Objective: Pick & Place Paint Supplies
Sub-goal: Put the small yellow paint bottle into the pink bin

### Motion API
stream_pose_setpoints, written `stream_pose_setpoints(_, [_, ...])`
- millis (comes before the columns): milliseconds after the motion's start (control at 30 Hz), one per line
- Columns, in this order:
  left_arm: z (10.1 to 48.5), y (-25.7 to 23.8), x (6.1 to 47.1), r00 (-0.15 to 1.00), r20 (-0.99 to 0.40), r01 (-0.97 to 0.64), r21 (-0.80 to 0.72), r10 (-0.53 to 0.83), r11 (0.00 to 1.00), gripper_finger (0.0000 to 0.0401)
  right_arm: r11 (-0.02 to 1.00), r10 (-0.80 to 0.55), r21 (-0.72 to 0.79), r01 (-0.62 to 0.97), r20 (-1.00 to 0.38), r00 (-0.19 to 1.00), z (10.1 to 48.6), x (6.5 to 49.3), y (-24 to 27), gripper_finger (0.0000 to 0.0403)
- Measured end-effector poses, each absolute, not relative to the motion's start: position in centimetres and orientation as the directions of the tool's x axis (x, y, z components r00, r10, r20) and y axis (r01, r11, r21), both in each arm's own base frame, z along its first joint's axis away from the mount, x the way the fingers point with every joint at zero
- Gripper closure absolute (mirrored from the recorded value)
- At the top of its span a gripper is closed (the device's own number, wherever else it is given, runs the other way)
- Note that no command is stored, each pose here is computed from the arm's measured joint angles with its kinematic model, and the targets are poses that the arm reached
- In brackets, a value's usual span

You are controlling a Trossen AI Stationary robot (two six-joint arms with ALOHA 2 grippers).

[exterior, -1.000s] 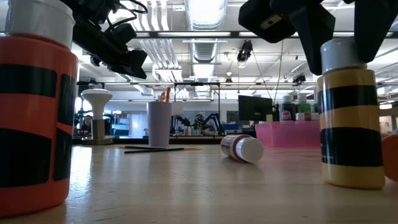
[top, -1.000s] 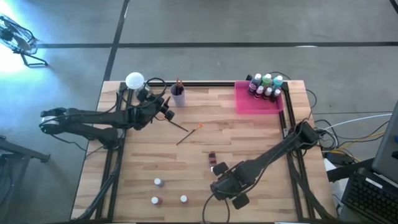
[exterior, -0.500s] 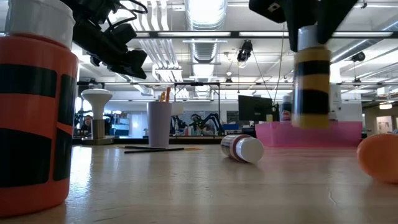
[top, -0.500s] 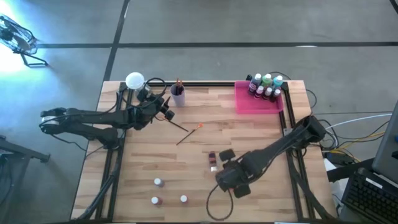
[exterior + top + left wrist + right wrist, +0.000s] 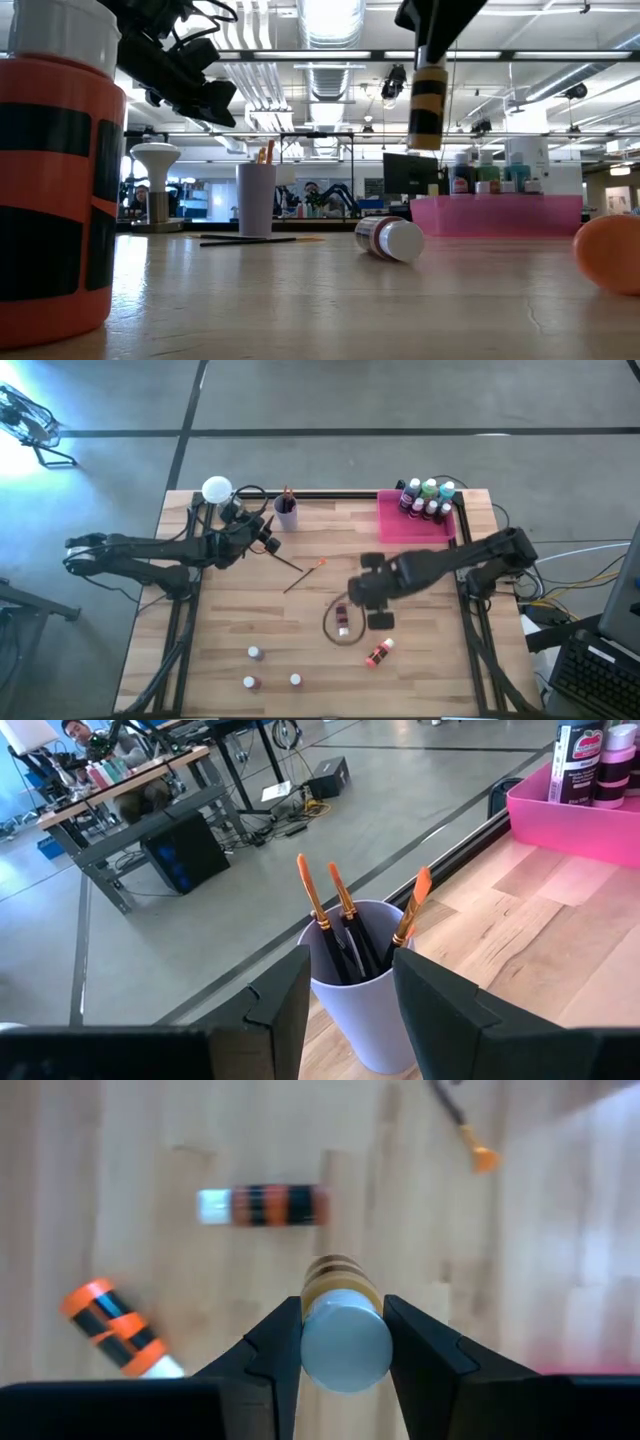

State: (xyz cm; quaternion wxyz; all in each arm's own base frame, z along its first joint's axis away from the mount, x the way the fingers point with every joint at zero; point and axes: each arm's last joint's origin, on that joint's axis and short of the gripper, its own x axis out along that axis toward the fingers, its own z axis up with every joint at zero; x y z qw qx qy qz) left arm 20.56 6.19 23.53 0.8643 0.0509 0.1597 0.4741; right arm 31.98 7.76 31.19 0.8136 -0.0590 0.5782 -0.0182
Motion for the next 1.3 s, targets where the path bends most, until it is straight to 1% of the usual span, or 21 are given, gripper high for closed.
stream_pose_setpoints(167, [23.5,6.2,20.6,0.499,-0.227,-0.804,0.239,0.836,0.545,0.025,0.992,-0.12,-0.122,0.018,-0.926,0.359,32.7,31.1,4.7,0.0289])
stream_pose_setpoints(333, [23.6,6.2,20.6,0.5,-0.226,-0.804,0.237,0.836,0.545,0.025,0.987,-0.154,-0.131,0.088,-0.925,0.347,33.3,29.7,1.9,0.0289])
stream_pose_setpoints(700, [23.5,6.2,20.6,0.5,-0.226,-0.804,0.238,0.836,0.545,0.025,0.944,-0.235,-0.149,0.296,-0.931,0.279,32.5,25.7,-4.0,0.0289])
stream_pose_setpoints(833, [23.5,6.2,20.6,0.5,-0.227,-0.804,0.238,0.836,0.545,0.025,0.893,-0.34,-0.233,0.385,-0.909,0.24,32.2,24.2,-5.9,0.0289])
stream_pose_setpoints(967, [23.5,6.2,20.6,0.499,-0.228,-0.803,0.239,0.836,0.545,0.025,0.835,-0.422,-0.264,0.483,-0.871,0.253,32.2,23.3,-8.0,0.0289])
stream_pose_setpoints(1100, [23.5,6.2,20.6,0.5,-0.228,-0.803,0.239,0.836,0.545,0.025,0.783,-0.459,-0.254,0.568,-0.852,0.252,32.2,22.6,-10.2,0.0289])
stream_pose_setpoints(1300, [23.5,6.2,20.6,0.5,-0.227,-0.803,0.239,0.836,0.545,0.025,0.71,-0.487,-0.245,0.66,-0.848,0.209,31.9,21.7,-13.0,0.0289])
